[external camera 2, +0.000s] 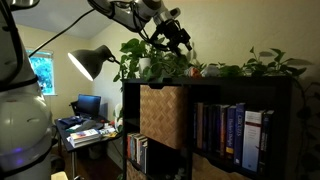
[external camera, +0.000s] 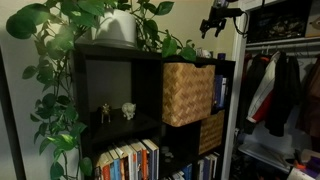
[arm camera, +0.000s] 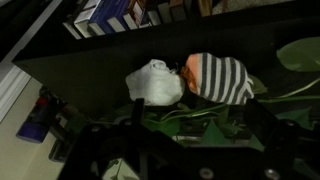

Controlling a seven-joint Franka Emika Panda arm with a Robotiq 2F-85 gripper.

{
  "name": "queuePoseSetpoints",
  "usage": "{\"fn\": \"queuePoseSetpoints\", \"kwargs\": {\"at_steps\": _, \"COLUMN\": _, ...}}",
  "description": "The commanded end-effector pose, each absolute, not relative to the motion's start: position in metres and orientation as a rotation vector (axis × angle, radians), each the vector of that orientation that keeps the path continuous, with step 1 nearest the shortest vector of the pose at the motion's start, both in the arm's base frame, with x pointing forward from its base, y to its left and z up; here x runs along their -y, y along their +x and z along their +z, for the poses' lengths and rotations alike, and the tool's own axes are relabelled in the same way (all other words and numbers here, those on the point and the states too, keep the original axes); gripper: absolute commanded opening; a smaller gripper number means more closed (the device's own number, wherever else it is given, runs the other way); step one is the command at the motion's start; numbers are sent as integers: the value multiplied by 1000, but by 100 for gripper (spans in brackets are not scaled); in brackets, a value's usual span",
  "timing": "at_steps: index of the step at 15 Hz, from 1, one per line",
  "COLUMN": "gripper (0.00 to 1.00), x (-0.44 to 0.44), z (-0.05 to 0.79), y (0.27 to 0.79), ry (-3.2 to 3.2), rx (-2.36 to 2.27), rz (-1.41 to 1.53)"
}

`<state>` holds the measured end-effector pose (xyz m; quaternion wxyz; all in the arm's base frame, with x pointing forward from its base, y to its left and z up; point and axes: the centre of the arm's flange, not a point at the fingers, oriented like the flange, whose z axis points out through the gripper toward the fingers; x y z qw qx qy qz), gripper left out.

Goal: Slightly pull the basket and pick up two pairs of socks and place them on top of the book shelf. Push the basket back inward.

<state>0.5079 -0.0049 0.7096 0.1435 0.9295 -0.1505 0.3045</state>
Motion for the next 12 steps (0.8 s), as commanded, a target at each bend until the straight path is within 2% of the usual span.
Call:
{"fn": "queuePoseSetpoints", "kwargs": {"at_steps": 1, "gripper": 100, "x": -8, "z": 700, "y": 469, "ry": 2747, "rx": 405, "rz": 838}}
{"fn": "queuePoseSetpoints", "kwargs": {"at_steps": 12, "gripper": 100, "x": -53, "z": 626, "y": 411, "ry": 2927, "rx": 431, "rz": 675}}
